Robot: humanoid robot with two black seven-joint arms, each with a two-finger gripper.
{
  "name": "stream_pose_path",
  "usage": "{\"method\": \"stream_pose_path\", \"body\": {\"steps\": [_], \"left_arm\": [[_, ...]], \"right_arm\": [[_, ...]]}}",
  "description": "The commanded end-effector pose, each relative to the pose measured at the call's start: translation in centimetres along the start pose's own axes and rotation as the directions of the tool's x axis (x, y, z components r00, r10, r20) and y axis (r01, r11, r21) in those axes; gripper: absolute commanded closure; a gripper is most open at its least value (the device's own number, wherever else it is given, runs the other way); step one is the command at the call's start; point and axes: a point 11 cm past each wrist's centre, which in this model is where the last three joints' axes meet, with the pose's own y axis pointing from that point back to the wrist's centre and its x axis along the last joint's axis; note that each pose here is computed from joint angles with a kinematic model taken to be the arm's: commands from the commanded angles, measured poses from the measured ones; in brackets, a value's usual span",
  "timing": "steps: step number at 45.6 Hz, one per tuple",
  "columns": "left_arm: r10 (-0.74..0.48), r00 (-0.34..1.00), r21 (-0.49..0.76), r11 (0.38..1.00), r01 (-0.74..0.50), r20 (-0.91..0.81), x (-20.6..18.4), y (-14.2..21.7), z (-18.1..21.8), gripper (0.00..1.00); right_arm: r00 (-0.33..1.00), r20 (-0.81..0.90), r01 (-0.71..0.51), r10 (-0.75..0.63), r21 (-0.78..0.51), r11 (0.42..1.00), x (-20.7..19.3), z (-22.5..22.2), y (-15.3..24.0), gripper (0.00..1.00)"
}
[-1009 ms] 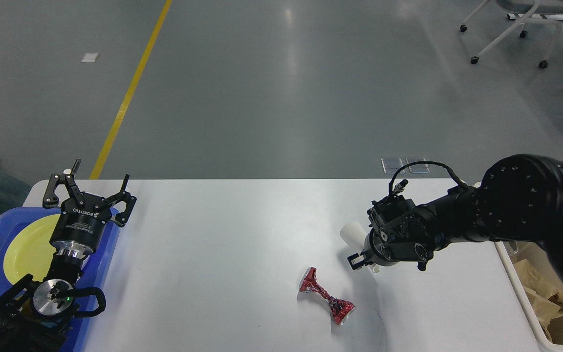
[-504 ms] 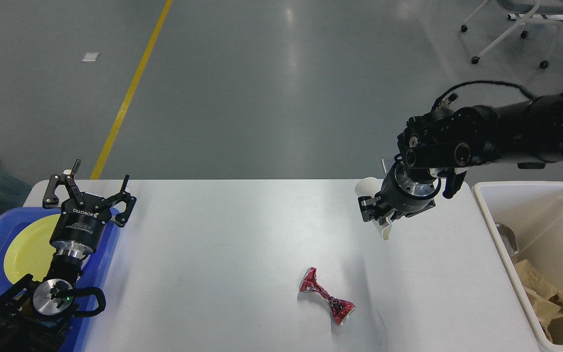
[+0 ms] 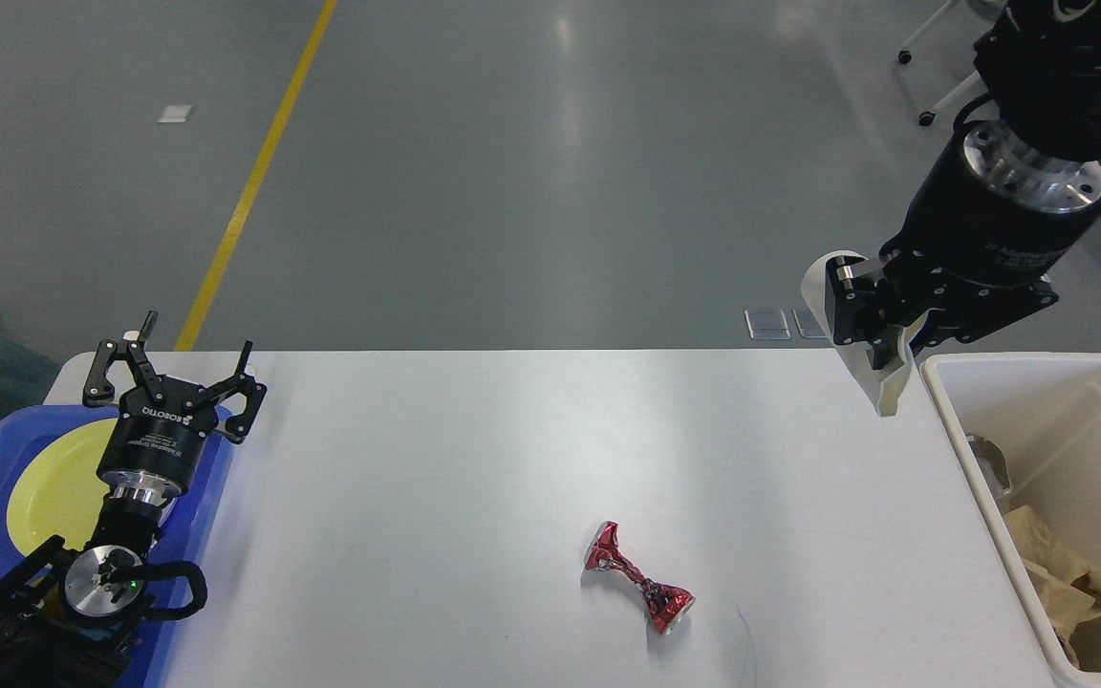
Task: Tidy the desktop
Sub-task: 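Carry the white cup over the white bin and release it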
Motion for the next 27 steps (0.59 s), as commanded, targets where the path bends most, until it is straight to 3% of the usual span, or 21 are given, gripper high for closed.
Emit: {"method": "stream_pose_path", "body": {"steps": [1,13,19,27], "left_arm": [[-0.001,1.0,0.0,1.0,0.001,-0.001,0.0,0.0,0.0,0.04],[0.0,1.0,0.0,1.0,0.0,0.0,0.0,0.0,0.0,0.04],[0.0,1.0,0.0,1.0,0.0,0.0,0.0,0.0,0.0,0.04],[0.0,1.0,0.0,1.0,0.0,0.0,0.0,0.0,0.0,0.04]], "right_arm": [[0.998,0.055,0.005,-0.005,0.0,1.0,-0.7,1.3,0.0,1.0],[0.978,0.197,-0.065,0.071,-0.033,0.997,-0.4,4.8,0.2,1.0],[0.923,0.355,-0.141,0.151,-0.055,0.989,0.0,10.0,-0.4,1.0],[0.796,0.567,-0.176,0.214,-0.121,0.977,-0.6,19.3,-5.0,1.0]]}}
